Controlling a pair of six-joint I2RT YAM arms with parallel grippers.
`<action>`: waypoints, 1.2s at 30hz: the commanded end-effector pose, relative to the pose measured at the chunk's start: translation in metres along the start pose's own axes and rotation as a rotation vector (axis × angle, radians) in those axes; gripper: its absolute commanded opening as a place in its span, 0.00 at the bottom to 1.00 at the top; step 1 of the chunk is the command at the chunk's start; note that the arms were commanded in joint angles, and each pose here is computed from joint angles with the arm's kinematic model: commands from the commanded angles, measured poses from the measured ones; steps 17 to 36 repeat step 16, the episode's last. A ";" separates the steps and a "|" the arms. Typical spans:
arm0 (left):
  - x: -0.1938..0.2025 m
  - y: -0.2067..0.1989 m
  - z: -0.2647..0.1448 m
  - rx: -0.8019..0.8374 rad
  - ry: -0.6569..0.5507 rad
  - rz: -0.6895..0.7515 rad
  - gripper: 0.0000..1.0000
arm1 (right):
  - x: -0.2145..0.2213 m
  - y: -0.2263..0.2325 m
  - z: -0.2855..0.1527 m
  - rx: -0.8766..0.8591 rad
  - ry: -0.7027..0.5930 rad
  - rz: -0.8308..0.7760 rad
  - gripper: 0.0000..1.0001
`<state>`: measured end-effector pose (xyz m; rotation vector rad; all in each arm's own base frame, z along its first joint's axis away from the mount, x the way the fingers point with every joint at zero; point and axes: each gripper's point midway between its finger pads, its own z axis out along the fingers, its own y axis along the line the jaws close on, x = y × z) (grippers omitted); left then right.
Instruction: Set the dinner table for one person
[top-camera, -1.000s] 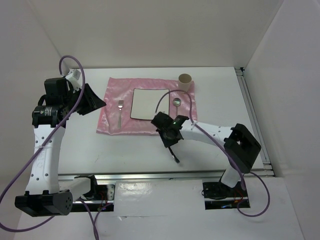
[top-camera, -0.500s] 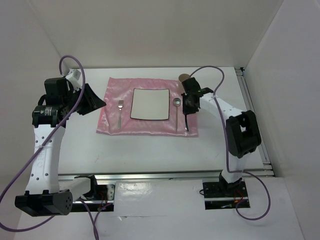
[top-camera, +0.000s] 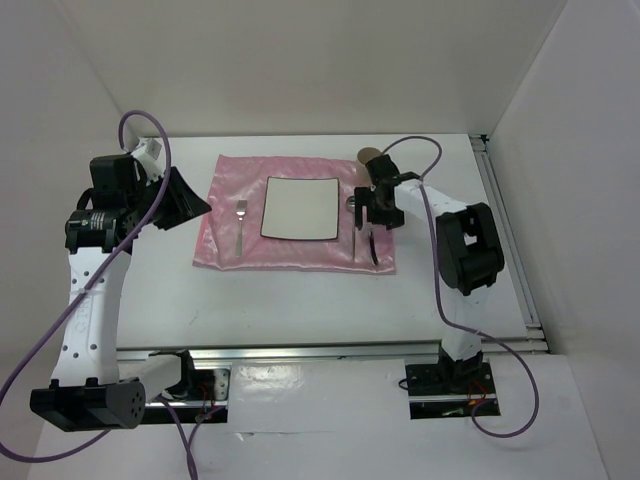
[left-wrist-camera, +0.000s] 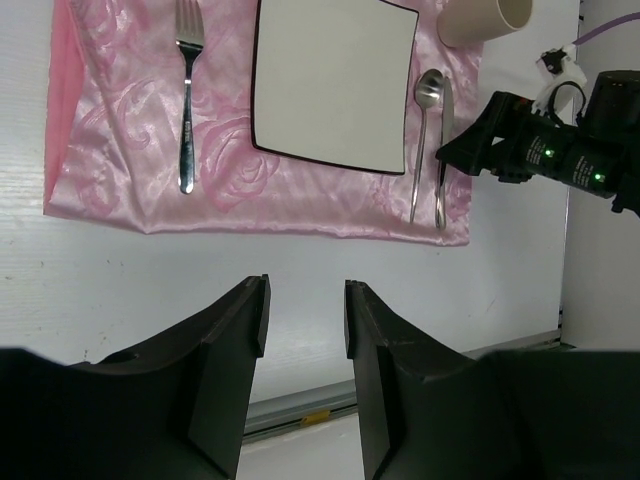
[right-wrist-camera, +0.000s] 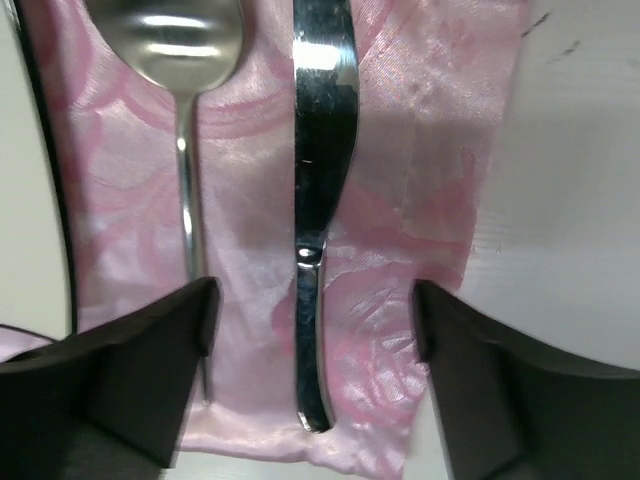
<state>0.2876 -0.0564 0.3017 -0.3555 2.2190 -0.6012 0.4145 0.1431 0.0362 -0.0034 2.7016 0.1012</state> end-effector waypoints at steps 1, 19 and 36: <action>-0.011 -0.003 -0.004 0.006 -0.039 0.043 0.52 | -0.055 -0.001 -0.072 -0.018 -0.198 0.043 0.99; -0.011 0.003 0.010 -0.004 -0.014 0.032 0.52 | -0.012 -0.160 -0.220 0.193 -0.480 0.475 1.00; -0.011 0.003 0.010 -0.004 -0.014 0.032 0.52 | -0.012 -0.160 -0.220 0.193 -0.480 0.475 1.00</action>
